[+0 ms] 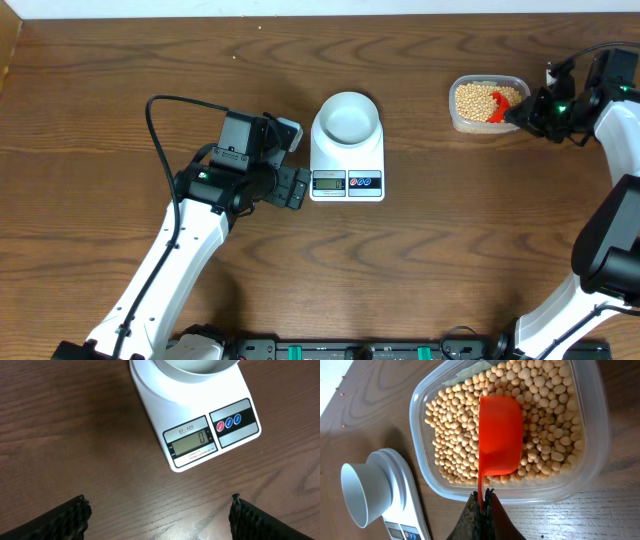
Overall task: Scoop item into bowl and weigh 50g on scale
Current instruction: 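Drag the scoop through the soybeans with the right gripper to fill it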
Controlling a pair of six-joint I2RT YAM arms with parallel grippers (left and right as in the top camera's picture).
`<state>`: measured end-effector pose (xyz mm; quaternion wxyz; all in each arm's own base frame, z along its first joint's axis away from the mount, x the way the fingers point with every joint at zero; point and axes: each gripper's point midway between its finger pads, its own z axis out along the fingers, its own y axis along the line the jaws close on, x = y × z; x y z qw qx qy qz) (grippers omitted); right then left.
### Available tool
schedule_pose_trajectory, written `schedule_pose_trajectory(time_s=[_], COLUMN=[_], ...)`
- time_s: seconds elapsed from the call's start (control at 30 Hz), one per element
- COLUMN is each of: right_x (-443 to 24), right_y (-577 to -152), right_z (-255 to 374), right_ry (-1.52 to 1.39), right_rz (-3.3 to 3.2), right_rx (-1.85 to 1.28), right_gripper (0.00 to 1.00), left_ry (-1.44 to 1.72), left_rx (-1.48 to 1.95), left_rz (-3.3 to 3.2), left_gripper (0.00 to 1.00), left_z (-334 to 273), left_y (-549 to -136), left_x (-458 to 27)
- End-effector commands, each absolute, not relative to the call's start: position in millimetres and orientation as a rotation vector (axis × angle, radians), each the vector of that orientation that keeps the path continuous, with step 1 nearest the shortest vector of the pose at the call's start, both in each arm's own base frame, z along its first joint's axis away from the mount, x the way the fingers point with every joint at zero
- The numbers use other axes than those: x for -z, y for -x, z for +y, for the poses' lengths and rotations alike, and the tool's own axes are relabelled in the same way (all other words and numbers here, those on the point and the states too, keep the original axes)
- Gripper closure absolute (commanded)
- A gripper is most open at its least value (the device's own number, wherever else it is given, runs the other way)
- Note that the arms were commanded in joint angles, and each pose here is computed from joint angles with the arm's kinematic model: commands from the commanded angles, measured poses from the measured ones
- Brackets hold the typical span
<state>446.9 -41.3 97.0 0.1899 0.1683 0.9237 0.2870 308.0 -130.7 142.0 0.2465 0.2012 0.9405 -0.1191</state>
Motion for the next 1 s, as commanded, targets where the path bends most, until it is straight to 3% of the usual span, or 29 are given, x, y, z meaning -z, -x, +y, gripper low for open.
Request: schedule_pose_trajectory(time_s=[0.0, 0.5, 0.97], right_x=[-96.7, -62.4, -68.5], right_y=[-446.5, -448.6, -456.0], right_z=[-39.4, -28.1, -18.7], right_ry=[-0.497, -0.517, -0.458], right_rz=[2.581, 2.620, 2.561], right_rx=[-0.876, -0.978, -1.076], right_gripper=[0.99, 0.99, 0.99], left_ry=[-0.552, -0.552, -0.552], left_rx=[0.333, 0.333, 0.333], left_rz=[2.570, 2.570, 2.570], left_gripper=[0.09, 0.09, 0.09], left_z=[-130.7, -130.7, -130.7], left_y=[-307.0, -307.1, -307.1], left_x=[-140.0, -140.1, -140.1])
